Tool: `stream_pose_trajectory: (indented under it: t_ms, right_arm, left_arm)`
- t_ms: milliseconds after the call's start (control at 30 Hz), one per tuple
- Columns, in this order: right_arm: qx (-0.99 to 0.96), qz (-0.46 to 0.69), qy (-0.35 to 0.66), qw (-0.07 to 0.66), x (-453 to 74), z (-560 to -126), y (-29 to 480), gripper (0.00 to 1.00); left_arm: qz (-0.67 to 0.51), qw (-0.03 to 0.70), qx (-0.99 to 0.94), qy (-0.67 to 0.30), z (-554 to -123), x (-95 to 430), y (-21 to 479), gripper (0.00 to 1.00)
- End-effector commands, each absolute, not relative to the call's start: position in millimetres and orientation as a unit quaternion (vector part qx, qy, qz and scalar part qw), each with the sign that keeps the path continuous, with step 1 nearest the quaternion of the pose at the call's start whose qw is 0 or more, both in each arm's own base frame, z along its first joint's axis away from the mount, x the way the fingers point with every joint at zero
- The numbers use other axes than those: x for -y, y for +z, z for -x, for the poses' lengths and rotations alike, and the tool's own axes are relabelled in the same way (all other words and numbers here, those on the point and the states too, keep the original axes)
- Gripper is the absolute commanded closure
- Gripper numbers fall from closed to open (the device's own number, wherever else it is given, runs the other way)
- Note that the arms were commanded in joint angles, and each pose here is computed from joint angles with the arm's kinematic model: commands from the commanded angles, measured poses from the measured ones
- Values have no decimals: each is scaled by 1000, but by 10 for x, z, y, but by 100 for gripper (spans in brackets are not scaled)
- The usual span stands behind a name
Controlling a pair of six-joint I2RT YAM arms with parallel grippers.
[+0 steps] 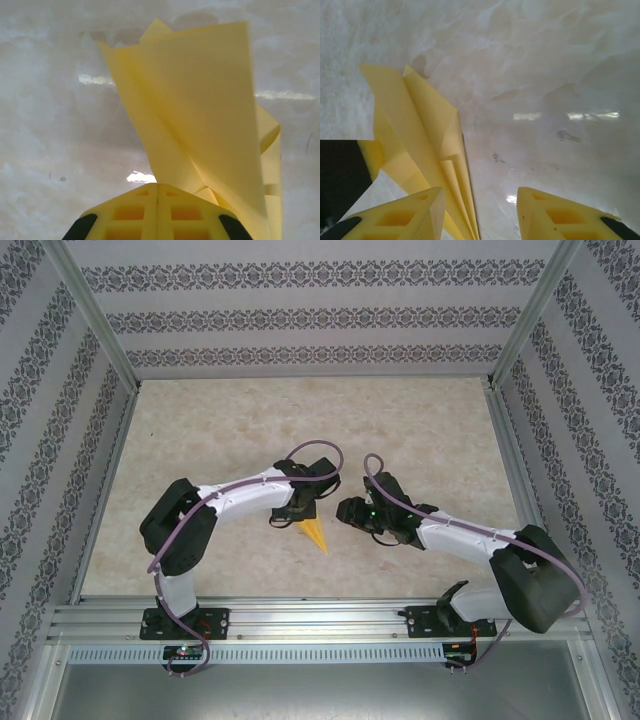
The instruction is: Fold a paper plane with a square sheet of paper (pick it up from the middle)
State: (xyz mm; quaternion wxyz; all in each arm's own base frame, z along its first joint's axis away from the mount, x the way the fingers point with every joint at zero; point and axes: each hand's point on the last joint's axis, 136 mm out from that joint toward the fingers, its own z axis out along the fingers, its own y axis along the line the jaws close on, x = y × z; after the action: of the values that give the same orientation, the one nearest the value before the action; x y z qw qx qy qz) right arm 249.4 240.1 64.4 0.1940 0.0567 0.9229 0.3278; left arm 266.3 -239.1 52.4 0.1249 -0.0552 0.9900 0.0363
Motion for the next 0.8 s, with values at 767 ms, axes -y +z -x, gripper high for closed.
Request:
stream_pose_trajectory:
  t_ms: [767]
  right_arm:
    - [-908, 80, 382, 153, -3247, -2545, 640, 57]
  left_arm:
    - [35, 183, -974, -133, -2759, 2328, 650, 100]
